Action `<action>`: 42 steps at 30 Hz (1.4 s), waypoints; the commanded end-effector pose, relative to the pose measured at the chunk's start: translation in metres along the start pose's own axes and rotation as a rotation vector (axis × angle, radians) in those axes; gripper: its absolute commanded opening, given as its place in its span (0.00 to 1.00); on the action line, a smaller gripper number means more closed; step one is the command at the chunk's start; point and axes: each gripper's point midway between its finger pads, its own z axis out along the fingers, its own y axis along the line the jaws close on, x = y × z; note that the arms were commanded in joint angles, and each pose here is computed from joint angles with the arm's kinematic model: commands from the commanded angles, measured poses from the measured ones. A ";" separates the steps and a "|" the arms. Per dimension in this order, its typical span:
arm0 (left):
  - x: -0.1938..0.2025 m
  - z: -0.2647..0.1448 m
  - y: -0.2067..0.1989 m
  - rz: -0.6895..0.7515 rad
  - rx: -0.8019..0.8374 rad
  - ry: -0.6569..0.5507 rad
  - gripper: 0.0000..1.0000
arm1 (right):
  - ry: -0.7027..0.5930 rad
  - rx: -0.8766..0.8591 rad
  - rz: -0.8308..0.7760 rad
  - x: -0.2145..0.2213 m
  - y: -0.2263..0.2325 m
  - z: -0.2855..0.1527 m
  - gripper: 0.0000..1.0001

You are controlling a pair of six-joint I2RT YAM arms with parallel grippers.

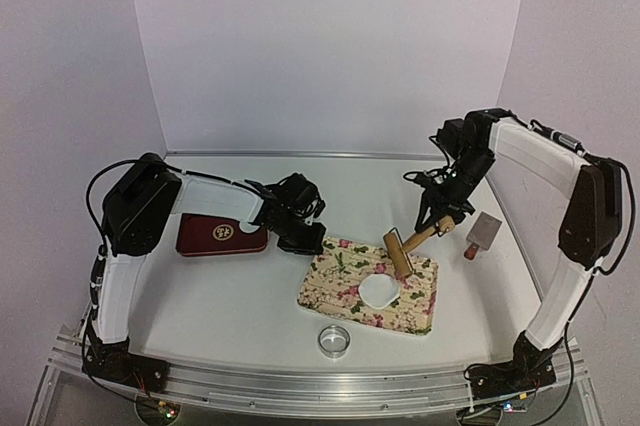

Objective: Roll out the dumpling wrappers from the dough
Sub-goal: Flatten out the dough on the work surface.

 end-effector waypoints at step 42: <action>0.040 0.012 0.033 -0.004 -0.110 0.106 0.00 | 0.291 0.333 0.147 0.038 -0.090 0.095 0.00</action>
